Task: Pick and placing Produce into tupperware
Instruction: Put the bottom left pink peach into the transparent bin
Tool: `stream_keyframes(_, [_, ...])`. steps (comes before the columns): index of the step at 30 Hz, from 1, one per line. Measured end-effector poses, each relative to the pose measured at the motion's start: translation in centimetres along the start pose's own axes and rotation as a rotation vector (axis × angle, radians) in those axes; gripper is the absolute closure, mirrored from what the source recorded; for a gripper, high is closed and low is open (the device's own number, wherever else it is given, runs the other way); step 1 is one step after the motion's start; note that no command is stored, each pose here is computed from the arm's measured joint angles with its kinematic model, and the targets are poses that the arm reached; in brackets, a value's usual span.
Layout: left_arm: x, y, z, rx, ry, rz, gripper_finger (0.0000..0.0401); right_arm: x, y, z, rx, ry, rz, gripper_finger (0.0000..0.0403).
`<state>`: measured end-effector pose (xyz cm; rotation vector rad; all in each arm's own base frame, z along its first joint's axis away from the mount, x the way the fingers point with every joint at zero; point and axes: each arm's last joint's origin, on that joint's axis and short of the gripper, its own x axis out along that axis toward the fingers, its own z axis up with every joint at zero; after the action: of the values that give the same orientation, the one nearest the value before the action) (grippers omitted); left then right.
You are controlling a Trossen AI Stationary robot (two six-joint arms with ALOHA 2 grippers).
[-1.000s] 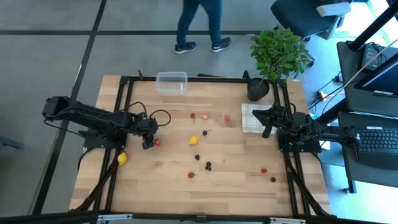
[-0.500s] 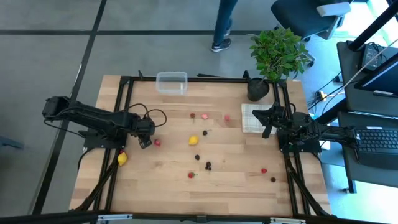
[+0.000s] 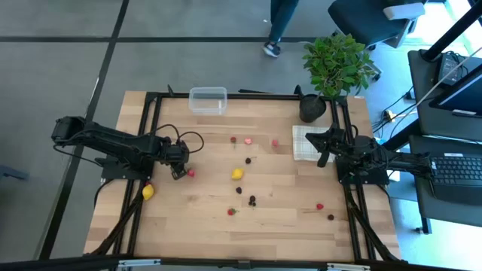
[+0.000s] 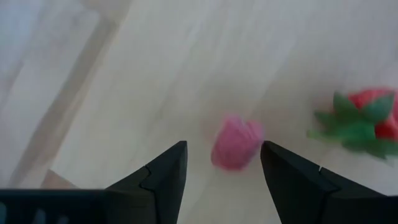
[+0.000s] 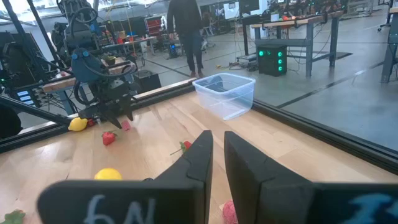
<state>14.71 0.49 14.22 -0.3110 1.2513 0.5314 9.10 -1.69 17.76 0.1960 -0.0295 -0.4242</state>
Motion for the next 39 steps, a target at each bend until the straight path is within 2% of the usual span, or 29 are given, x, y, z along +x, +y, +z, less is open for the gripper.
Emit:
stream_keyframes(16, [1.4,-0.6,0.5,0.019,0.037,0.032,0.0213,0.0,0.0,0.0,-0.001,0.003,0.0,0.0358])
stream_keyframes(32, [1.3,-0.8,0.5,0.009,0.058,-0.028,0.034,0.0,0.0,0.0,-0.002,0.003,0.0,0.0358])
stream_keyframes(35, [0.5,-1.1,1.3,0.003,0.051,-0.055,0.0345,0.0,0.0,0.0,-0.002,0.002,0.0,0.0358])
stream_keyframes(37, [-0.5,-1.4,2.8,0.002,-0.011,-0.076,0.0339,0.0,0.0,0.0,-0.004,0.001,0.0,0.0358])
stream_keyframes(39, [-1.5,-1.4,4.1,0.012,-0.068,-0.053,0.0329,0.0,0.0,0.0,-0.011,-0.003,0.0,0.0358])
